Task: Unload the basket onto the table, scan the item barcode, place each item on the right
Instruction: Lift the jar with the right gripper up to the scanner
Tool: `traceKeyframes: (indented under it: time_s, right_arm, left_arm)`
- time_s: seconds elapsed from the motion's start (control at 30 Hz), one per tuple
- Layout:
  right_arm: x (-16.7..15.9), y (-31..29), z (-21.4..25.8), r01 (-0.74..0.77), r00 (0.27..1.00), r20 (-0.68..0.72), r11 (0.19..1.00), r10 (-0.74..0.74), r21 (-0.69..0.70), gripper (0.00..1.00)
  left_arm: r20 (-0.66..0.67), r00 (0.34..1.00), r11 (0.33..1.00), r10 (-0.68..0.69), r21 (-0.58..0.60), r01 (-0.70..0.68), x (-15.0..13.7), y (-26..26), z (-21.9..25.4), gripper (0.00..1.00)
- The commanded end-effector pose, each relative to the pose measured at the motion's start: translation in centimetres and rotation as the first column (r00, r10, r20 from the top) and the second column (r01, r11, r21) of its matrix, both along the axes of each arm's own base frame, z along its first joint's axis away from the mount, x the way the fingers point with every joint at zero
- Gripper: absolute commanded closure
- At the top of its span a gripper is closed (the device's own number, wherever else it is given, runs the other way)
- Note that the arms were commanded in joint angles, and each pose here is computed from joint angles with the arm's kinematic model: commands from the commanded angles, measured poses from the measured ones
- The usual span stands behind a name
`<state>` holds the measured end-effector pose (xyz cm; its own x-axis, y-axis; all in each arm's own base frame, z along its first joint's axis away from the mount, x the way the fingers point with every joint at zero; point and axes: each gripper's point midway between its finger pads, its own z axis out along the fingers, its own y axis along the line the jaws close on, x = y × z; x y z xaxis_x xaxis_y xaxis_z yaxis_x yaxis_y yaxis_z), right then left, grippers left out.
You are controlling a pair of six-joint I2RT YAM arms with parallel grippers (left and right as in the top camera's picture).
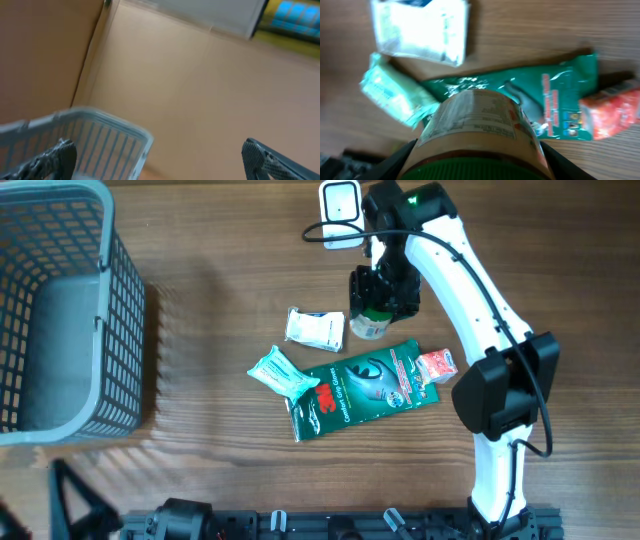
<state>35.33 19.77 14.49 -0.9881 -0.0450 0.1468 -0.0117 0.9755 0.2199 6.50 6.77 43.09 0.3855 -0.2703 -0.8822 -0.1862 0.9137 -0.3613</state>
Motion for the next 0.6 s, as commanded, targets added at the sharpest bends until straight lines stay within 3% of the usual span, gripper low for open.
traceKeyframes:
  time_s: [0.0,0.17,0.27,0.37,0.57]
  right_arm:
    - [-0.5,1.5,3.2,-0.05,0.998,0.055,0.992,0.044,0.114,0.49]
    - [-0.5,1.5,3.3,-0.053,0.997,0.057,0.992,0.047,0.114,0.48]
    - [-0.5,1.5,3.3,-0.053,0.997,0.057,0.992,0.047,0.114,0.45]
    - [-0.5,1.4,3.3,-0.053,0.997,0.058,0.992,0.047,0.111,0.45]
    - [-0.5,1.3,3.2,-0.052,0.997,0.059,0.993,0.045,0.107,0.45]
  left_arm:
    - [-0.1,0.995,0.998,0.026,-0.06,-0.032,3.9,0.1,-4.3,0.0]
    - [-0.212,0.977,0.997,0.012,-0.066,-0.026,11.5,-1.3,-12.8,0.0]
    - [-0.264,0.957,0.992,-0.121,-0.001,0.125,15.6,-4.5,-18.4,0.0]
    - [-0.318,0.911,0.952,-0.263,0.066,0.298,16.9,-7.7,-21.6,0.0]
    - [-0.442,0.82,0.86,-0.363,0.179,0.477,17.0,-10.9,-24.9,0.0]
